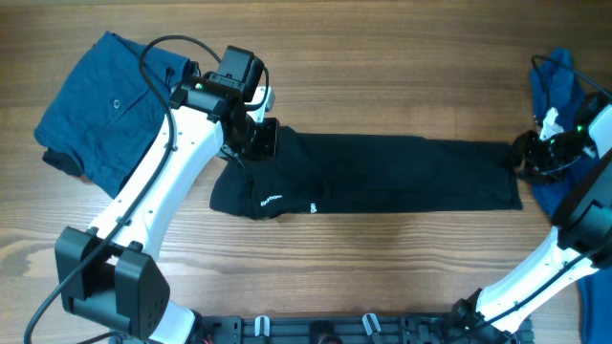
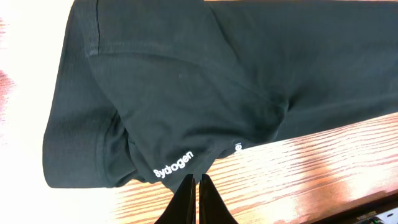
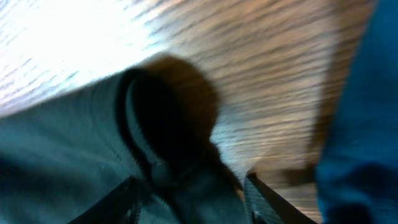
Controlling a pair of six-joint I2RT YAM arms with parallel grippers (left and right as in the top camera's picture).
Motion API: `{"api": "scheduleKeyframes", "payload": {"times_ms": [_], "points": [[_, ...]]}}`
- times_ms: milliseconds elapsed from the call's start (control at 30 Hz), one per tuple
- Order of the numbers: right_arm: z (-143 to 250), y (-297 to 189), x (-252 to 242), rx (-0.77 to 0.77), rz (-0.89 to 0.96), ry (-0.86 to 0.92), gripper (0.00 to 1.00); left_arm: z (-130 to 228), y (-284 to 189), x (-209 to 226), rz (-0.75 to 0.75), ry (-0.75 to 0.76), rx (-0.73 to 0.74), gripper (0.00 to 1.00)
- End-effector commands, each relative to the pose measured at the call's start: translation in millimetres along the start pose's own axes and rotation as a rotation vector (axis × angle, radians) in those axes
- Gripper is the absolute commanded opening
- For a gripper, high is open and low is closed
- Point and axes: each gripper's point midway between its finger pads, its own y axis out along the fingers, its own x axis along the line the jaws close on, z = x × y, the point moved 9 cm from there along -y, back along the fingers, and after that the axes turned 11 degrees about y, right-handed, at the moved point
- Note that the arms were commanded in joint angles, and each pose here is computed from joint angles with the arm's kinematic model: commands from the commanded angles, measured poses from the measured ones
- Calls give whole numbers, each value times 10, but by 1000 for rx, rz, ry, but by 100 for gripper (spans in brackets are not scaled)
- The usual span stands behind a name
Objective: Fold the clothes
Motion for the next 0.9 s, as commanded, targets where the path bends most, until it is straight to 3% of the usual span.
{"api": "scheduleKeyframes", "payload": {"times_ms": [0,100,267,300,467,633,733,867], "points": [[250,521,-17,165,-126,-26,44,-44,-103,-5,-3,23,-50,4],[293,555,19,173,-193,-25,36,-53,-103,-6,-2,27,-55,4],[246,419,75,127,-236,-56,7,-57,-103,-7,-3,44,-58,4],[218,343,71,108,-218,-37,5,-57,-103,-7,-3,44,-58,4],[165,-436,148,-92,-74,41,5,-58,-104,-2,-8,44,-59,4],[515,-1213,558,-315,-91,-37,4,-48,-165,84,-12,16,-67,4],[720,-1356,874,-352,-100,-131,4,-43,-242,165,-17,-7,-89,4],[975,-1095,1375,-275,-14,-257,4,-14,-426,279,-26,-42,-145,4]]}}
